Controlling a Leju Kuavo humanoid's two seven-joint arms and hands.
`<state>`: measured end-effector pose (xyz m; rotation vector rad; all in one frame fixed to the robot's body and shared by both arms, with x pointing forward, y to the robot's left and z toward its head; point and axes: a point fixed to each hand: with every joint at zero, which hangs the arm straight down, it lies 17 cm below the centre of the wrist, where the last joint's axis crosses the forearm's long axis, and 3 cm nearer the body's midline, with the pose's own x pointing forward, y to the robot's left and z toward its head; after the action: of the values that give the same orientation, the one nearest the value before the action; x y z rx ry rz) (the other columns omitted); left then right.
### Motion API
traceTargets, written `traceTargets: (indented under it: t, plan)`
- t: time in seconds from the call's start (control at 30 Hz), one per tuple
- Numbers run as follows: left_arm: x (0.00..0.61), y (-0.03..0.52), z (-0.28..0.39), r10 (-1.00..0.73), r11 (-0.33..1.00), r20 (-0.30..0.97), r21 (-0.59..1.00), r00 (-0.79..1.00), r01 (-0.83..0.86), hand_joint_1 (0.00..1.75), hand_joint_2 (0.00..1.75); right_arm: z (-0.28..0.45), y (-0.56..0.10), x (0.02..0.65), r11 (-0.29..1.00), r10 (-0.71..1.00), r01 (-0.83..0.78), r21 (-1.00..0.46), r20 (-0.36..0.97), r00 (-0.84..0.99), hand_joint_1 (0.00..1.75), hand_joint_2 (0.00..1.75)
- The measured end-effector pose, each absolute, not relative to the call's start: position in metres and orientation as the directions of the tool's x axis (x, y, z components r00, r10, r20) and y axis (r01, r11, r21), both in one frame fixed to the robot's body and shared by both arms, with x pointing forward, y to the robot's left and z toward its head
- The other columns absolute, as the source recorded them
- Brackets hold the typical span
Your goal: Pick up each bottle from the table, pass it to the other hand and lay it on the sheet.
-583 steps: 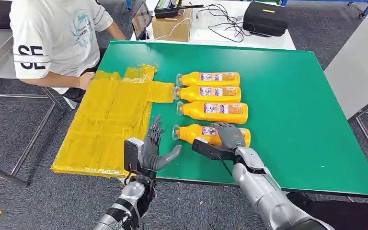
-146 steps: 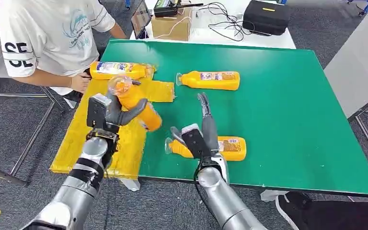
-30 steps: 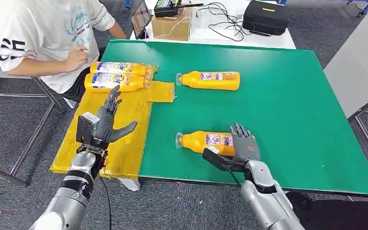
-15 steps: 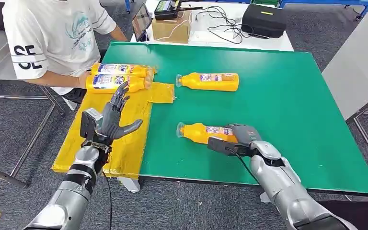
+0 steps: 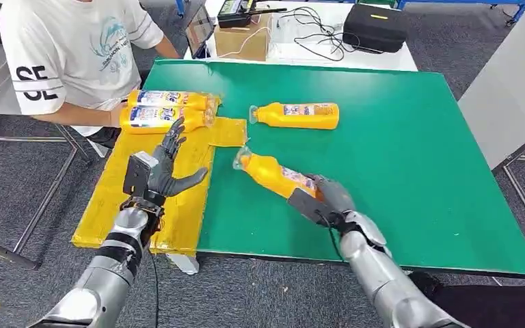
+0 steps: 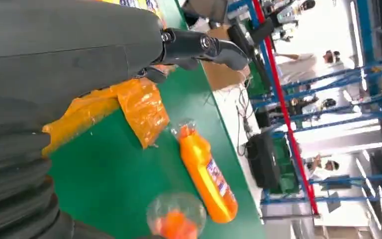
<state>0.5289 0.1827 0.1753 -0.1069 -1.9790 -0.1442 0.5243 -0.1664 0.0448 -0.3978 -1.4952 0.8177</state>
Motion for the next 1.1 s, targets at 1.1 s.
traceTargets:
  t: [1.1]
  plan:
    - [0.503,0.071,0.185,0.381,0.851,0.91,-0.277,-0.162,0.446,0.0,1.75,0.139,-0.045,0.487,0.947,0.294,-0.042,-0.318,0.913,-0.283,1.75,1.75]
